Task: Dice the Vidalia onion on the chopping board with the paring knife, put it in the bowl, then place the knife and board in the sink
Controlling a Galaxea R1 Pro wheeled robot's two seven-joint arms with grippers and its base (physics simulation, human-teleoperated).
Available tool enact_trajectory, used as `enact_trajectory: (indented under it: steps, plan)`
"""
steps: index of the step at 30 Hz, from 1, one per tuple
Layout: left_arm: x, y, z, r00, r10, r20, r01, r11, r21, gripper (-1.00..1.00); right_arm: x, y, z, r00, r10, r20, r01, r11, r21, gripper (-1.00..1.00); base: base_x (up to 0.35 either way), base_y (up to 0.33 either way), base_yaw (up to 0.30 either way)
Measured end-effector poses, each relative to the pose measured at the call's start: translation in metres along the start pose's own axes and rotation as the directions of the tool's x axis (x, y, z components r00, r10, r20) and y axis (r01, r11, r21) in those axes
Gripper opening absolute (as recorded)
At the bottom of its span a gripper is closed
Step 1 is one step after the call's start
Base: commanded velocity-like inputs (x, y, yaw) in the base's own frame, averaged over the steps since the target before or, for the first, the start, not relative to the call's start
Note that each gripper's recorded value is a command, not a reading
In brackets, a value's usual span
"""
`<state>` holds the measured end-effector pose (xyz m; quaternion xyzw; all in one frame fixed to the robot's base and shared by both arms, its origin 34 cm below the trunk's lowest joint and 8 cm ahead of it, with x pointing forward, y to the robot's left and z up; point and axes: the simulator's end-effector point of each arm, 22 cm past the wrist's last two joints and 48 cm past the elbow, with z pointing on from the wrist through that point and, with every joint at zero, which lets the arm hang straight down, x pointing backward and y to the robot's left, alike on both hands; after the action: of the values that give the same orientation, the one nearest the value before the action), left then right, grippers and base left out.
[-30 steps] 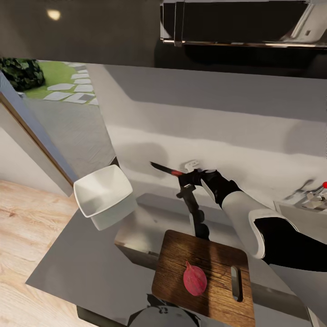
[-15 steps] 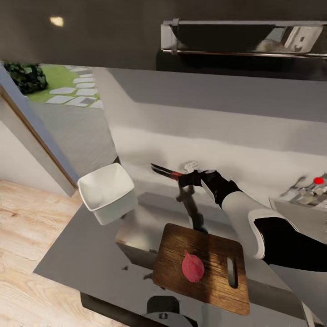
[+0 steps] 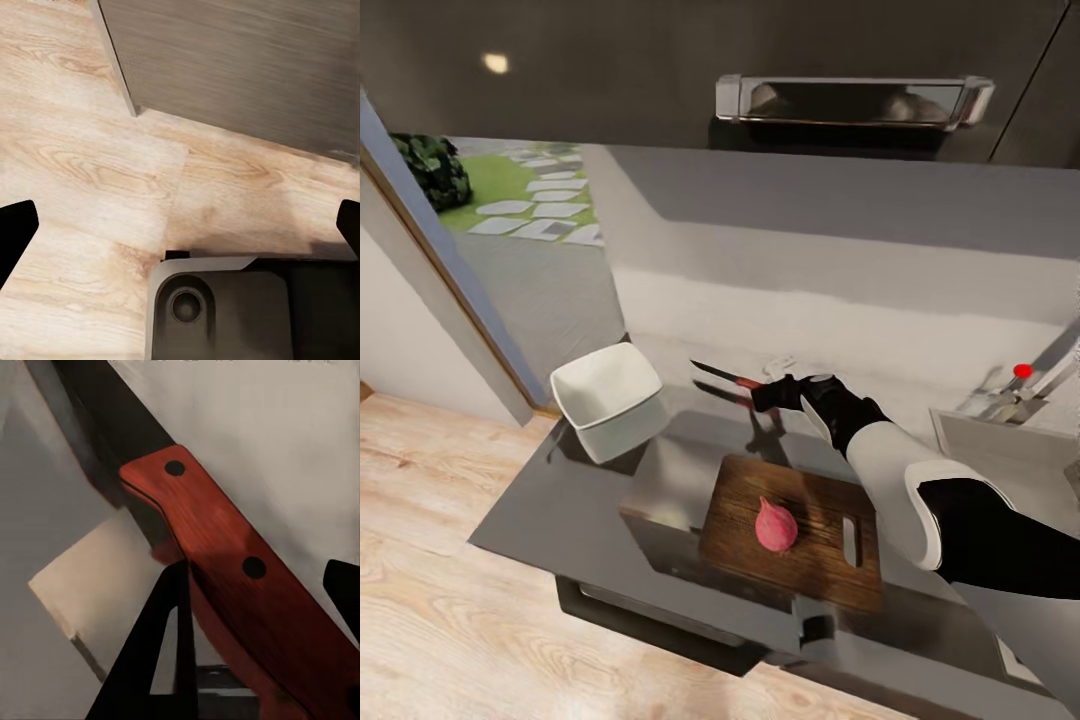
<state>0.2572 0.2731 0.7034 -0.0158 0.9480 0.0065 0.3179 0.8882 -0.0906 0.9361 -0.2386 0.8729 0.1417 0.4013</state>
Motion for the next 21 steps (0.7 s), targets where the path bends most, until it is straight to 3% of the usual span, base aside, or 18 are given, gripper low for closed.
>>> enact_trajectory:
  steps: [11,17,21]
  plan:
    - [-0.004,0.001,0.001,1.0,0.0,0.014,0.0,1.0,-0.001,1.0,-0.014,-0.001,-0.009,1.0,-0.012,0.022,0.012,1.0,0.01,-1.0,-0.016,0.0,0.0]
    - [-0.007,0.001,0.001,1.0,0.0,0.023,0.001,1.0,-0.001,1.0,-0.027,-0.004,-0.015,0.999,-0.026,0.045,0.025,0.999,0.021,-1.0,-0.203,0.0,0.0]
    - [-0.009,0.001,0.002,1.0,-0.001,0.028,0.001,1.0,-0.001,1.0,-0.055,-0.01,-0.024,0.991,-0.06,0.117,0.055,0.998,0.043,-1.0,-0.117,0.0,0.0]
